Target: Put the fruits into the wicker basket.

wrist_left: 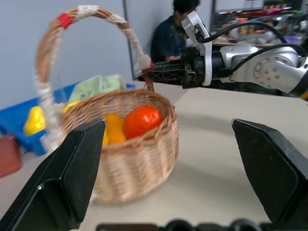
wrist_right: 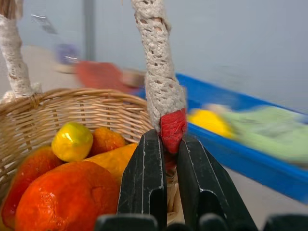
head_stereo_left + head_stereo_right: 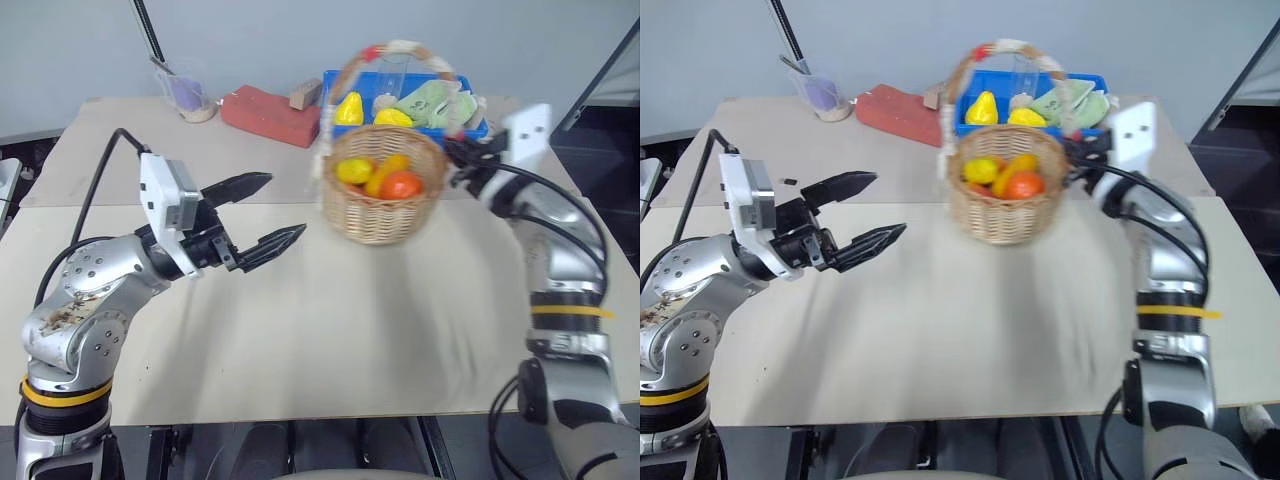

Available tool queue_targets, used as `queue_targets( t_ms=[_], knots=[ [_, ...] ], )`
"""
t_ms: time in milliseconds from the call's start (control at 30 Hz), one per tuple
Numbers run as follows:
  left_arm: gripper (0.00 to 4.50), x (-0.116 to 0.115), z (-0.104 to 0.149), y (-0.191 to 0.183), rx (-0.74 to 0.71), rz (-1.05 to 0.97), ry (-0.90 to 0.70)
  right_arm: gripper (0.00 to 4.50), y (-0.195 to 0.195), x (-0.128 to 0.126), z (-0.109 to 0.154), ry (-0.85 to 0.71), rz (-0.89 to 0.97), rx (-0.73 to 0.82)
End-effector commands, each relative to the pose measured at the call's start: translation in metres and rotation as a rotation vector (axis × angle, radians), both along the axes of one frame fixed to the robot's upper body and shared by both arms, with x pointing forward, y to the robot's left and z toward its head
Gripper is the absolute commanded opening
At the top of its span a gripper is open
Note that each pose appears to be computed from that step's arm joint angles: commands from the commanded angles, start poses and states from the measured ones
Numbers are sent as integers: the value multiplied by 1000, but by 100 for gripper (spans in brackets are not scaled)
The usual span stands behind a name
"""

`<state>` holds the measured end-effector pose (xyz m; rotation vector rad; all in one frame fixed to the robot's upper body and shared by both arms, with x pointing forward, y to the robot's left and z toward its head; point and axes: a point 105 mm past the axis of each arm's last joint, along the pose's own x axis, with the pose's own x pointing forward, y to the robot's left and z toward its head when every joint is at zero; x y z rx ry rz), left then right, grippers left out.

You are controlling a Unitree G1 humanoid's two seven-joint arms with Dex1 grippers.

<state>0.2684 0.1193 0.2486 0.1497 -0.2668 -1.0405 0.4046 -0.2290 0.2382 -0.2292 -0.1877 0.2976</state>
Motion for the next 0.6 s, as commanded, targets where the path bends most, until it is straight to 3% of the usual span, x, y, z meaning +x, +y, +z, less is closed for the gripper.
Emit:
queue_targets(
  t_ms=[33, 200, 267, 533, 600],
  knots=[
    [450, -2, 5, -7, -2, -44, -23, 0, -35, -10, 18, -87, -112, 43],
    [450, 3, 4, -9, 5, -53, -25, 0, -42, -12, 3, -48, -148, 54],
    [450, 5, 4, -9, 7, -48, -29, 104, -45, -14, 2, -48, -161, 65],
    [450, 15, -15, 20, 95, 111, 3, 370, -45, -33, 7, -25, -95, 15],
    [450, 18, -28, 41, 163, 208, 52, 370, -48, -47, 9, -5, -54, -24]
  ],
)
